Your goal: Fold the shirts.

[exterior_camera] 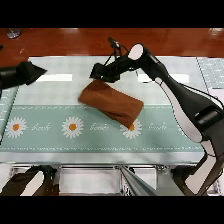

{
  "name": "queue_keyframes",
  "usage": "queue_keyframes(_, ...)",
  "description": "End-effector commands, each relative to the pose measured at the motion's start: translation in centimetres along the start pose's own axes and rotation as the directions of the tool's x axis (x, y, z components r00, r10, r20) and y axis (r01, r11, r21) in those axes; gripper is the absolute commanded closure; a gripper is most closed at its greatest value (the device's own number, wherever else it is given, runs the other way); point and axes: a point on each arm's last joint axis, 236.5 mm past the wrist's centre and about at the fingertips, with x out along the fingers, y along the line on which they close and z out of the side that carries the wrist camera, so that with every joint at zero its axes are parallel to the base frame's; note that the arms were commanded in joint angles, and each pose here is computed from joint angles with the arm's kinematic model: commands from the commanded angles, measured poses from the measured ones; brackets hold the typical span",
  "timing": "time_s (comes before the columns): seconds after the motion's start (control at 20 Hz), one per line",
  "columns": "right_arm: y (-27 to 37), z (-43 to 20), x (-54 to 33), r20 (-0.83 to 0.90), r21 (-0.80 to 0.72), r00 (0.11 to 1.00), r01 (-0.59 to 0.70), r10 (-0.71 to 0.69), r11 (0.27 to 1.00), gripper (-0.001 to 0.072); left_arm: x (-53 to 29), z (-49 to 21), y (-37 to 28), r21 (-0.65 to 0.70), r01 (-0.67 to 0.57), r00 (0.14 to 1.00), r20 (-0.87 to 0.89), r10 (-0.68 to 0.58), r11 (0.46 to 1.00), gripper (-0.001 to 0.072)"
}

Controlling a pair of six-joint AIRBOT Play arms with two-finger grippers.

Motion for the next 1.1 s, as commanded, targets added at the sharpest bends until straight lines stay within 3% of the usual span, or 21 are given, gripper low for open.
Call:
queue_keyframes(0.0, -2.5, 2.6, -5.7, -0.004, 0.044, 1.000, 0.015, -0.015, 0.999, 0.0087, 0.9, -2.3, 1.8, -0.033, -0.026, 0.999, -0.021, 0.025, 0.999, 0.0687)
queue_keyframes(0.1, -5.3, 2.4, -14.6, 0.002, -0.005, 0.987, 0.162, -0.162, 0.987, 0.0087, 1.2, -2.5, 2.0, -0.026, -0.028, 0.999, -0.030, 0.027, 0.999, 0.0686)
queue_keyframes(0.2, -10.2, -0.5, -22.6, 0.000, -0.024, 0.885, 0.465, -0.465, 0.885, 0.0087, 1.3, -2.5, 2.1, -0.007, -0.028, 0.999, -0.033, 0.028, 1.000, 0.0686)
queue_keyframes(0.3, -13.3, -4.2, -26.1, 0.047, 0.051, 0.791, 0.608, -0.610, 0.792, 0.0087, 1.4, -2.6, 2.2, -0.010, -0.029, 0.999, -0.037, 0.028, 1.000, 0.0686)
queue_keyframes(0.45, -16.8, -12.2, -22.4, 0.151, 0.325, 0.817, 0.491, -0.557, 0.808, 0.0087, 1.6, -2.7, 2.4, -0.014, -0.030, 0.999, -0.044, 0.030, 0.999, 0.0686)
queue_keyframes(0.6, -18.0, -19.0, -15.5, 0.232, 0.652, 0.901, 0.135, -0.366, 0.746, 0.0088, 2.4, -3.3, 2.1, -0.013, -0.022, 0.997, -0.070, 0.021, 1.000, 0.0686)
queue_keyframes(0.65, -17.8, -20.1, -13.8, 0.242, 0.669, 0.912, 0.090, -0.331, 0.738, 0.0088, 2.8, -3.7, 1.8, -0.009, -0.014, 0.996, -0.085, 0.013, 1.000, 0.0686)
queue_keyframes(0.8, -18.3, -22.4, -9.9, 0.130, 0.658, 0.939, 0.158, -0.318, 0.737, 0.0088, 4.2, -5.2, 0.7, 0.007, 0.016, 0.990, -0.144, -0.014, 1.000, 0.0686)
queue_keyframes(1.05, -17.4, -19.0, -5.8, 0.053, 0.598, 0.969, 0.162, -0.240, 0.785, 0.0091, 5.8, -7.0, 0.1, 0.010, 0.034, 0.978, -0.209, -0.031, 0.999, 0.0685)
